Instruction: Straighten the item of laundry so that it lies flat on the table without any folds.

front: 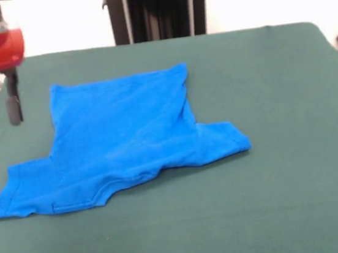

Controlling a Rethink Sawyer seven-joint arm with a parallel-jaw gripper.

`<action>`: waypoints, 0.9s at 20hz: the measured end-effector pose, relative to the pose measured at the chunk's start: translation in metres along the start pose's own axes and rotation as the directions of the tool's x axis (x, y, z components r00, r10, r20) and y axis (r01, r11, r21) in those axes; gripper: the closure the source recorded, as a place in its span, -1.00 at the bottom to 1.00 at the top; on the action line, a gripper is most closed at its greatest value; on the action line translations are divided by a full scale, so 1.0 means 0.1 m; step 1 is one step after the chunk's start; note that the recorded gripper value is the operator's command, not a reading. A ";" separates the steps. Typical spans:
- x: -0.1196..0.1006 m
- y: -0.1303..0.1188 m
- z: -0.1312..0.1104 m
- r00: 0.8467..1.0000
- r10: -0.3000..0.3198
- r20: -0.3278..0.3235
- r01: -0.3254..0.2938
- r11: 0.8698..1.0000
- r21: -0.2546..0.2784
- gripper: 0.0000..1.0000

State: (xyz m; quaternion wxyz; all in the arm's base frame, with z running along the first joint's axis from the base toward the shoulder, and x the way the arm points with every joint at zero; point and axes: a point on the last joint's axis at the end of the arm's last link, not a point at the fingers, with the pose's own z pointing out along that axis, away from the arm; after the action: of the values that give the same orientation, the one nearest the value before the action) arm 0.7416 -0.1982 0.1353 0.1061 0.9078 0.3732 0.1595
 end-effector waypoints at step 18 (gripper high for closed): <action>0.33 -0.44 0.55 0.991 0.135 -0.013 -0.135 0.991 -0.003 -1.00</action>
State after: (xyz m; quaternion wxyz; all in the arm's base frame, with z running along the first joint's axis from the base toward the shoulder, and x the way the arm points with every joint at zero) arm 0.7559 -0.1484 0.0772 0.0944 0.9297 0.3113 0.1730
